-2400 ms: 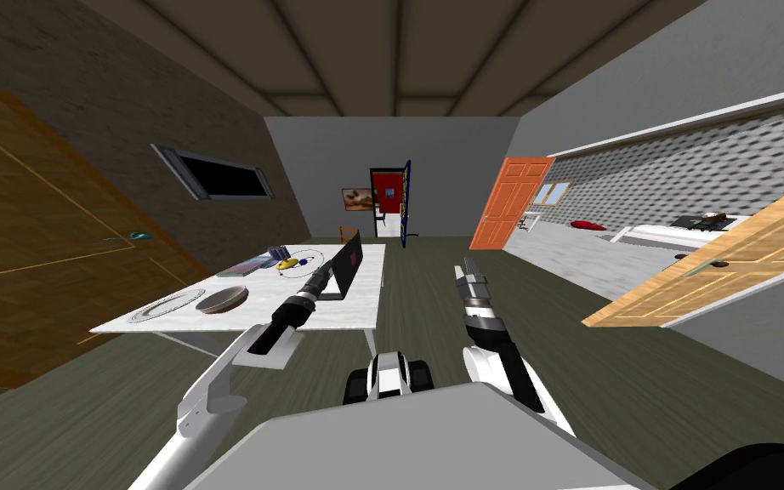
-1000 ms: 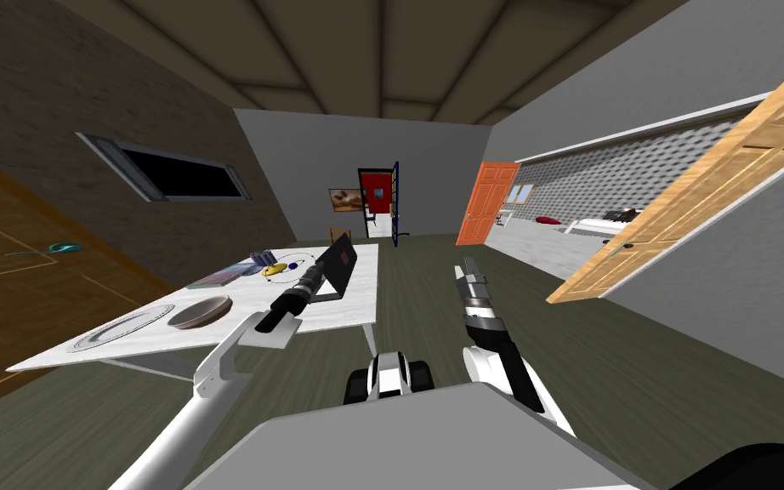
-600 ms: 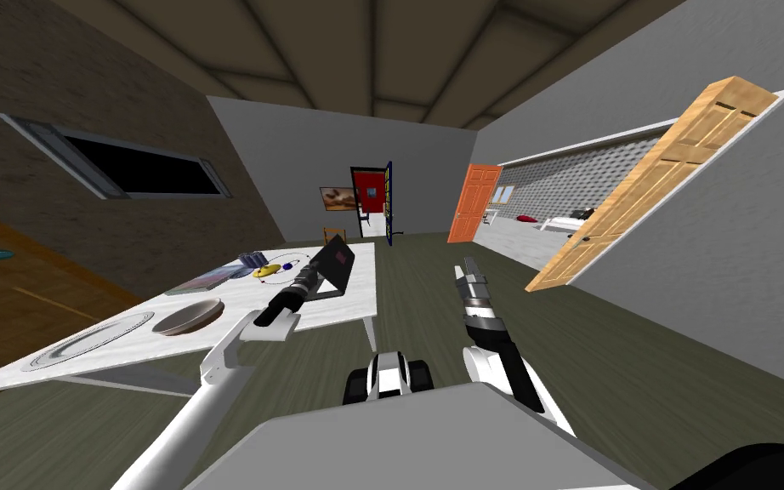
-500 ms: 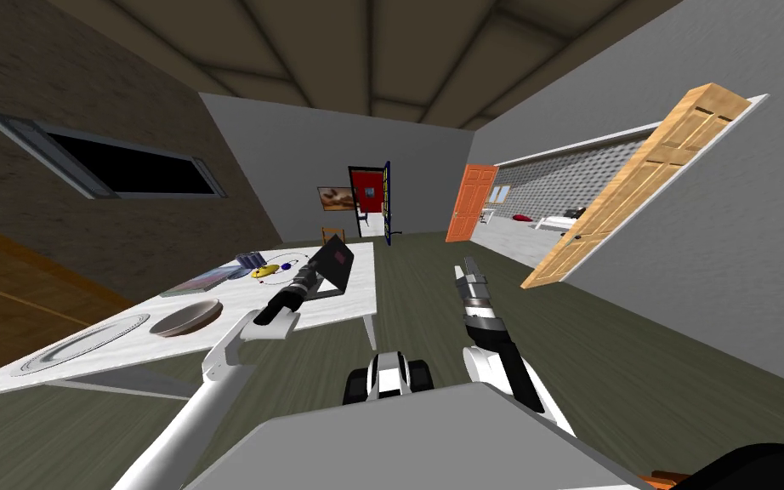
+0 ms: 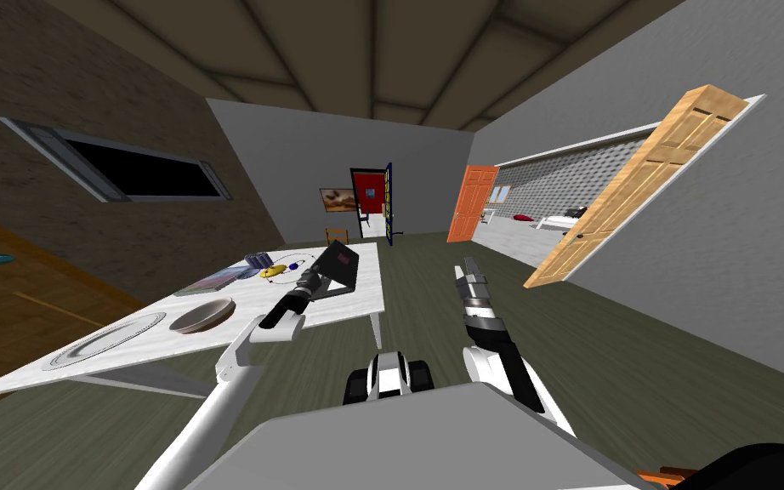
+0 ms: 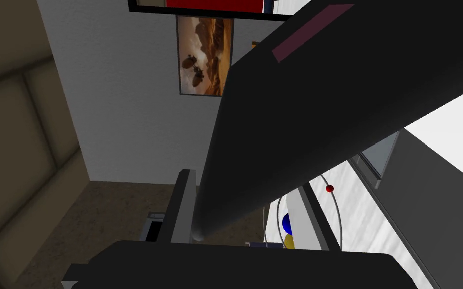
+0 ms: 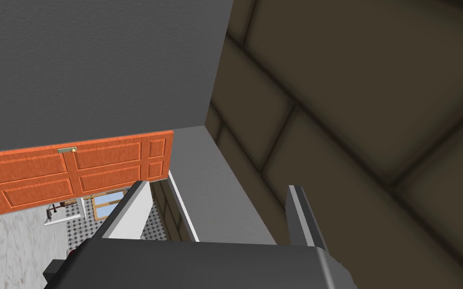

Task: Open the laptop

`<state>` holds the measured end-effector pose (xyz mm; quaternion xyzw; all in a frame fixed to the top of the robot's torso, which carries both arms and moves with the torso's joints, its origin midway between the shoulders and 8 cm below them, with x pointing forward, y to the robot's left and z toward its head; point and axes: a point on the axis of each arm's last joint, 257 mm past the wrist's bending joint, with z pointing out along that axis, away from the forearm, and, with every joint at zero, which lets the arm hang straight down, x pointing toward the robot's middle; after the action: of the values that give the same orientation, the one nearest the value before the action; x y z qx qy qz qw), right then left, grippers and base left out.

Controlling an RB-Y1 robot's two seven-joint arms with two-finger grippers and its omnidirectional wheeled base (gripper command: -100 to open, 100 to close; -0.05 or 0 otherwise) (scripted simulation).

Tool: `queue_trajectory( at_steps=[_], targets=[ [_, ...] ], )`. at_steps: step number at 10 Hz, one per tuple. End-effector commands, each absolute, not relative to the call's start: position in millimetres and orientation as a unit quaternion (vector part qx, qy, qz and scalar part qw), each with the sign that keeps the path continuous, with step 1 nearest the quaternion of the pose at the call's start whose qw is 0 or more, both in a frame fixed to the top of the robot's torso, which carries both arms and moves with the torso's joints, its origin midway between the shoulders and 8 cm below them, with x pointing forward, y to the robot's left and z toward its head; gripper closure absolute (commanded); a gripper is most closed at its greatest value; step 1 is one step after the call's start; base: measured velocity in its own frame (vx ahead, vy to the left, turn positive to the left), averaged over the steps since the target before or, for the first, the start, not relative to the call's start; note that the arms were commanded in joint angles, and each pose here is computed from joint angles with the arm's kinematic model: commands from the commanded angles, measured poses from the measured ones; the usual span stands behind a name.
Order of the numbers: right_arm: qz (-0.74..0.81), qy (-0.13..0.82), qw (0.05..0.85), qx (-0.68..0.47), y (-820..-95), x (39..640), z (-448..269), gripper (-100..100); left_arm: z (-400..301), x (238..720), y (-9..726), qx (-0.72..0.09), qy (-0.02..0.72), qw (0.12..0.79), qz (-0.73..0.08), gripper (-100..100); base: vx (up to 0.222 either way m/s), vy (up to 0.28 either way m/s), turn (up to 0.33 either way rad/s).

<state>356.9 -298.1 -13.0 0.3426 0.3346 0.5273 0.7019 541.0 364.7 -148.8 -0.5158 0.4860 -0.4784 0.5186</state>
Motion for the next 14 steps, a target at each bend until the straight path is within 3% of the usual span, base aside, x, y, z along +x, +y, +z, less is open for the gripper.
queue_trajectory(
  at_steps=[1, 6, 7, 14],
  targets=[
    [0.527, 0.335, 0.702, 0.343, -298.1, 356.9, -13.0, 0, -159.0, 540.6, 358.4, -0.54, 0.454, 0.493, -0.509, 100, -0.005, 0.106, 0.01],
    [0.527, 0.335, 0.702, 0.343, -298.0, 356.9, -13.0, 0, -192.2, 536.6, 343.1, -0.583, 0.403, 0.442, -0.55, 100, 0.0, 0.081, 0.001],
    [0.527, 0.335, 0.702, 0.343, -298.0, 356.9, -13.0, 0, -173.8, 536.0, 352.3, -0.576, 0.415, 0.453, -0.539, -100, 0.017, 0.045, 0.002],
    [0.527, 0.334, 0.702, 0.343, -298.0, 356.9, -13.0, 0, -135.5, 531.1, 357.9, -0.574, 0.417, 0.452, -0.541, -100, 0.01, -0.023, 0.012]
  ],
)
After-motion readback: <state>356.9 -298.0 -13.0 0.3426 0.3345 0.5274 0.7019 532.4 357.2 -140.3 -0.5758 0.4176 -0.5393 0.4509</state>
